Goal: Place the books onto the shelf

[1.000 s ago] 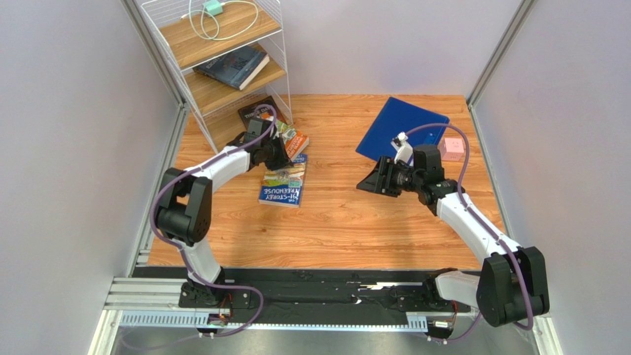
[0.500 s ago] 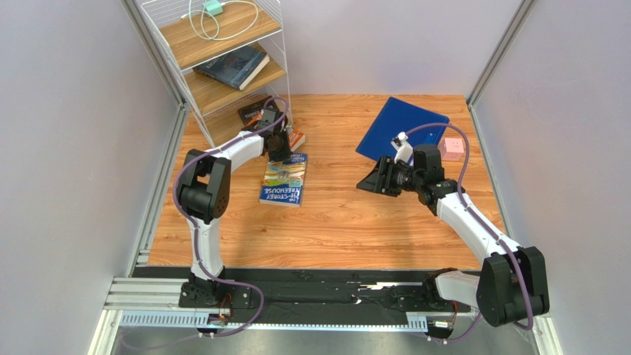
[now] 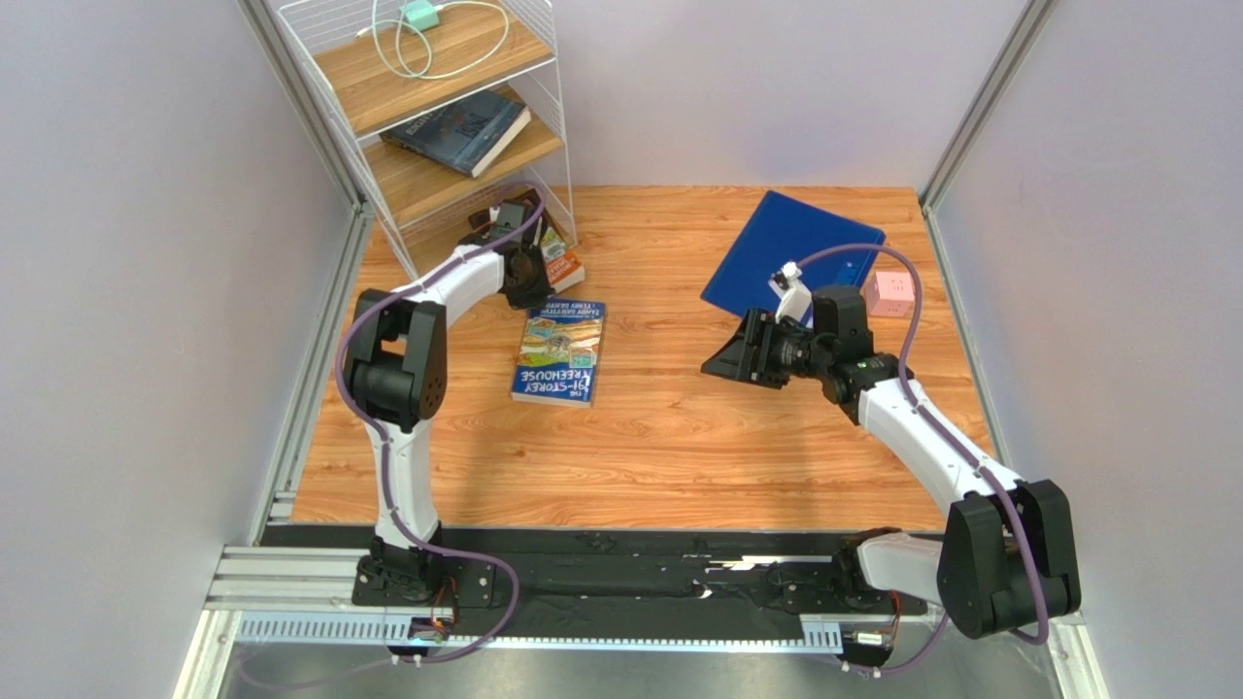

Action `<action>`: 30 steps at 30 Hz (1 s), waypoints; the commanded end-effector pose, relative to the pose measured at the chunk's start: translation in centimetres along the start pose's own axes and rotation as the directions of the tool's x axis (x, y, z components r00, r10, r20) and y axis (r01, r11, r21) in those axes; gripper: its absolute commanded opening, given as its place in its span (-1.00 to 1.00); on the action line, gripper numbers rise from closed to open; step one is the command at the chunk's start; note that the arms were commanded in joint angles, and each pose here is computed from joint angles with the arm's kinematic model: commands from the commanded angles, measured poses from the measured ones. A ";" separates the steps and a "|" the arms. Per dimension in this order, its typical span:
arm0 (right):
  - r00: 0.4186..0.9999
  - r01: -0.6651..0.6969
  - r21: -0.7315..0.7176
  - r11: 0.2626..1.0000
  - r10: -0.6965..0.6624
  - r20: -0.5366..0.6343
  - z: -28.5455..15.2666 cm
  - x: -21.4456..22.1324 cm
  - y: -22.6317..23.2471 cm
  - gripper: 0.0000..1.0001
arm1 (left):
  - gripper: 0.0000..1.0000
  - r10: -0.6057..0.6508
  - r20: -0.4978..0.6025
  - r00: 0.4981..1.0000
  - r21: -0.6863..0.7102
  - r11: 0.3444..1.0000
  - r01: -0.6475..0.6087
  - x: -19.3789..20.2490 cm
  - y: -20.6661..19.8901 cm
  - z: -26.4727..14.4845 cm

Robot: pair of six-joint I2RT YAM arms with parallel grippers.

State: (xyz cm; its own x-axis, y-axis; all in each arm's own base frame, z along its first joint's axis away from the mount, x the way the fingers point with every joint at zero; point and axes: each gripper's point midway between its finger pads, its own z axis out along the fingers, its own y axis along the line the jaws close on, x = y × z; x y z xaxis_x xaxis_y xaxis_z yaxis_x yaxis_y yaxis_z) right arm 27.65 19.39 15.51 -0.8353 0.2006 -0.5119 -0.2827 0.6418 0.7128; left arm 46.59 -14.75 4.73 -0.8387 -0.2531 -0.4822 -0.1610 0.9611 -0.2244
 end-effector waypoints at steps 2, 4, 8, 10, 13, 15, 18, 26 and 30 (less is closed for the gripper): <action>0.999 0.030 -0.034 0.999 -0.029 0.017 0.2 -0.5 0.6 0.21 | -1.00 0.035 0.014 0.999 -0.071 0.997 -0.034 -2.2 1.6 0.6; 0.999 0.028 -0.035 0.999 -0.028 0.017 0.2 -0.5 0.6 0.21 | -1.00 0.041 0.023 0.999 -0.067 0.997 -0.040 -2.9 1.5 0.6; 1.000 0.028 -0.035 0.999 -0.027 0.014 0.2 -0.4 0.5 0.21 | -1.00 0.055 0.040 0.998 -0.067 0.996 -0.052 -4.1 1.1 0.7; 1.000 0.029 -0.033 0.999 -0.029 0.012 0.2 -0.3 0.5 0.21 | -1.00 0.052 0.023 0.998 -0.081 0.995 -0.050 -3.9 1.5 1.2; 1.000 0.030 -0.032 0.999 -0.030 0.010 0.3 -0.3 0.4 0.21 | -1.00 0.044 0.019 0.999 -0.097 0.994 -0.042 -4.1 2.0 1.4; 1.000 0.029 -0.033 0.999 -0.029 0.008 0.3 -0.3 0.4 0.21 | -1.00 0.037 0.022 0.999 -0.118 0.992 -0.034 -4.1 2.7 1.5; 1.000 0.027 -0.036 0.999 -0.027 0.004 0.4 -0.2 0.3 0.21 | -1.00 0.028 0.020 0.999 -0.123 0.992 -0.025 -4.5 3.4 1.5; 1.000 0.011 -0.050 0.999 -0.011 -0.005 0.6 0.2 0.3 0.21 | -1.00 0.029 0.028 0.999 -0.038 0.999 -0.028 -4.7 2.9 0.6; 1.000 0.017 -0.055 0.998 -0.017 -0.004 0.8 0.1 0.5 0.21 | -1.00 0.040 0.127 0.991 -0.001 0.999 -0.040 -5.3 1.9 -2.4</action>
State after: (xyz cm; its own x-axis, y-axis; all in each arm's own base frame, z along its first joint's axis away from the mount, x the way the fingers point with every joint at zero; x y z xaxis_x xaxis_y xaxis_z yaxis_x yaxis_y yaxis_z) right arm 27.38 19.64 14.57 -0.8504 0.1907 -0.4903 -0.2772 0.6298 0.7257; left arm 49.04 -11.16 3.81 -0.8507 -0.2250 -0.4751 -0.1703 0.9730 -0.1558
